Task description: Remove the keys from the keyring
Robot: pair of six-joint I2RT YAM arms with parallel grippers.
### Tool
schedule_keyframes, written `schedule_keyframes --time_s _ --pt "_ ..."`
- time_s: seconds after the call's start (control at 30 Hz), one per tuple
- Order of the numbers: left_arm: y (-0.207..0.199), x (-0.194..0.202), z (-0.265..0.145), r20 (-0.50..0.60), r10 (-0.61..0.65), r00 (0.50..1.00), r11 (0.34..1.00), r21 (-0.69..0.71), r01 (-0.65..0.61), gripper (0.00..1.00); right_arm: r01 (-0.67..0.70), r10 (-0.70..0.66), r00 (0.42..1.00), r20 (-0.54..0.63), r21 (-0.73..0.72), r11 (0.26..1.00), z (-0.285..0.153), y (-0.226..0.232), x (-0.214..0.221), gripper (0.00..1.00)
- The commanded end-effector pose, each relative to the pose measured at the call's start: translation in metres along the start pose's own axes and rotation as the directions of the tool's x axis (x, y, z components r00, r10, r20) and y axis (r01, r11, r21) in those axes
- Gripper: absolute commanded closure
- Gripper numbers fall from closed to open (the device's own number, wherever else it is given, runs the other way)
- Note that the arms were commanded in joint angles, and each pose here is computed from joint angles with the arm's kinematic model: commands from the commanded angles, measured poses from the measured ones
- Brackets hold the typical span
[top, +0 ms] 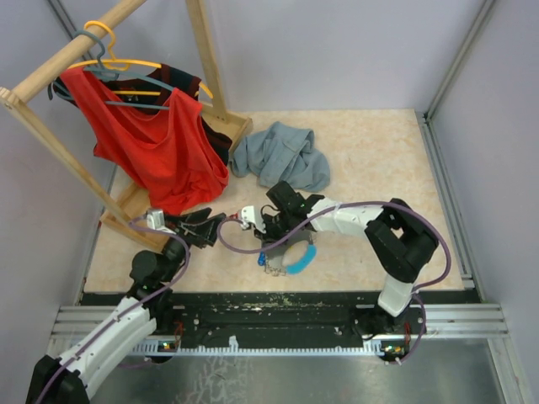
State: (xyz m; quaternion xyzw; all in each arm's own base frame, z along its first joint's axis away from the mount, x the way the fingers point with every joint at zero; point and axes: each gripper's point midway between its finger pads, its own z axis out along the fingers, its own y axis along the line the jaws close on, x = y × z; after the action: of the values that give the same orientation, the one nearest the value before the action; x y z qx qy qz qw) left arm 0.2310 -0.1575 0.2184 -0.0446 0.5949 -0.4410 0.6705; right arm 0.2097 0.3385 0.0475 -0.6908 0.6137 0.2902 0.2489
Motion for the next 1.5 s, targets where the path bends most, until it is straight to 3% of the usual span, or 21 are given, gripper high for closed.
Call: schedule_keyframes --time_s 0.0,0.2,0.47,0.6,0.83,1.13,1.27,1.47 --pt "0.023 0.047 -0.022 -0.131 0.026 0.991 1.000 -0.010 -0.027 0.17 -0.001 0.001 0.990 0.141 -0.001 1.000 -0.032 -0.010 -0.044 1.00" --pt "-0.004 0.059 -0.022 -0.218 0.044 0.975 0.991 0.134 -0.015 0.20 0.025 -0.009 0.957 0.289 -0.051 0.998 -0.074 -0.004 -0.064 1.00" --pt "-0.038 0.090 -0.013 -0.431 0.091 0.898 0.944 0.325 0.061 0.40 0.034 -0.027 0.927 0.374 -0.013 0.999 -0.115 -0.012 -0.075 1.00" --pt "-0.050 0.099 -0.008 -0.480 0.108 0.870 0.909 0.403 0.110 0.44 0.070 -0.052 0.896 0.440 -0.024 0.997 -0.142 -0.006 -0.081 1.00" --pt "-0.073 0.104 -0.002 -0.455 0.176 0.873 0.837 0.535 0.110 0.45 0.169 -0.128 0.854 0.504 -0.037 0.985 -0.170 0.011 -0.088 1.00" --pt "-0.112 0.110 0.010 -0.338 0.326 0.883 0.735 0.677 -0.012 0.44 0.255 -0.188 0.818 0.544 -0.049 0.966 -0.189 0.031 -0.100 1.00" --pt "-0.116 0.114 0.019 -0.333 0.339 0.880 0.739 0.673 -0.030 0.51 0.276 -0.207 0.809 0.551 -0.044 0.960 -0.195 0.037 -0.104 1.00" --pt "-0.136 0.115 0.019 -0.366 0.280 0.888 0.714 0.698 0.063 0.55 0.299 -0.228 0.799 0.557 -0.037 0.954 -0.203 0.045 -0.109 1.00"
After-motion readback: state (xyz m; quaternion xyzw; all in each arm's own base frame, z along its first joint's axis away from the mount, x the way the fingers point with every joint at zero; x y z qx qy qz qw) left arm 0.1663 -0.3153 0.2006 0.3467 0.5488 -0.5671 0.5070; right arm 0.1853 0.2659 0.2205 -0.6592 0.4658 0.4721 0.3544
